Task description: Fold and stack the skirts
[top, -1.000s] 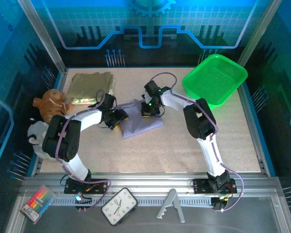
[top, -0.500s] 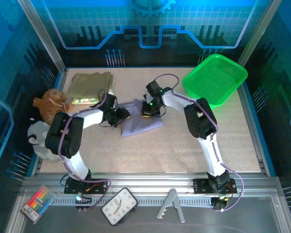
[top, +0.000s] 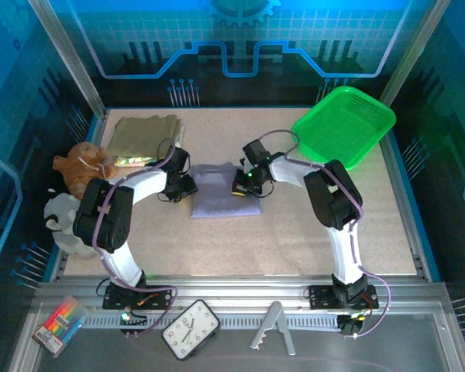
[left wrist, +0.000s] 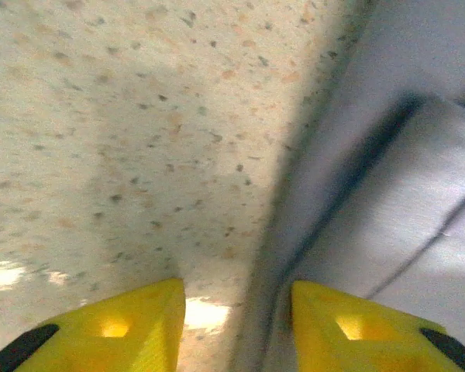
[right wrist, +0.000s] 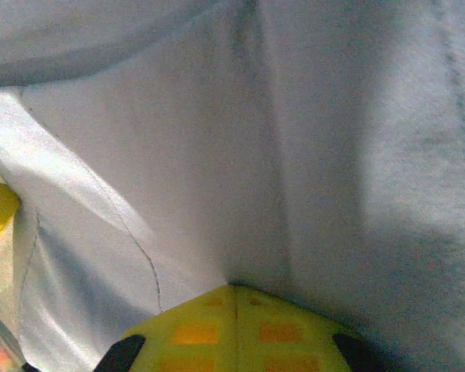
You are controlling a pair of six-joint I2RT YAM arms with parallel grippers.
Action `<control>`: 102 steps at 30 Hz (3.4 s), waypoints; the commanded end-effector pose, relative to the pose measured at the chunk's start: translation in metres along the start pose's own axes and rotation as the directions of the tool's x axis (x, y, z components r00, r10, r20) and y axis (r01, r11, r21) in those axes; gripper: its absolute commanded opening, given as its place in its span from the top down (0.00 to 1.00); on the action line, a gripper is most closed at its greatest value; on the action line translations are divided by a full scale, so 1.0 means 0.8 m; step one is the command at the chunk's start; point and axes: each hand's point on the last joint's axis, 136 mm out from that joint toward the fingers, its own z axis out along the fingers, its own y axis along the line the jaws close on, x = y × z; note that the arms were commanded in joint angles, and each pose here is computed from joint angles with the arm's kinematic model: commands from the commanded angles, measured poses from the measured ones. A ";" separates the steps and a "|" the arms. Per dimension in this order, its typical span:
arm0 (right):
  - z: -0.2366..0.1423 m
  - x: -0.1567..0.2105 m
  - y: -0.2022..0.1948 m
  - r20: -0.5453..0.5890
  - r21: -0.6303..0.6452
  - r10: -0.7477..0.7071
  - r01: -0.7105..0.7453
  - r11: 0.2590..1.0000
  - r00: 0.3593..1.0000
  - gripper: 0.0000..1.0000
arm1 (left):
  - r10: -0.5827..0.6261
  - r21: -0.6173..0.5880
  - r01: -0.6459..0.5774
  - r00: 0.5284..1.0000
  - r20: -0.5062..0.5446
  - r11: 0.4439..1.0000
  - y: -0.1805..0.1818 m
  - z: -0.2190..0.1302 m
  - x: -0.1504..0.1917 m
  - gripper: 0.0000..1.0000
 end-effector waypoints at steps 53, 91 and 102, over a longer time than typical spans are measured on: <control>0.018 0.033 -0.058 -0.030 0.113 0.206 -0.201 0.973 0.978 0.94 | 0.085 0.442 -0.025 0.989 -0.118 0.897 -0.062 0.012 0.015 0.48; -0.210 -0.036 -0.034 0.454 0.169 0.018 -0.106 0.980 0.891 0.00 | 0.693 -0.657 -0.475 0.714 0.100 0.585 -0.049 -0.098 -0.137 1.00; -0.260 -0.011 -0.081 0.508 0.126 0.117 -0.208 0.970 0.853 0.00 | 0.817 -0.811 -0.457 0.576 0.044 0.365 -0.093 -0.134 -0.243 1.00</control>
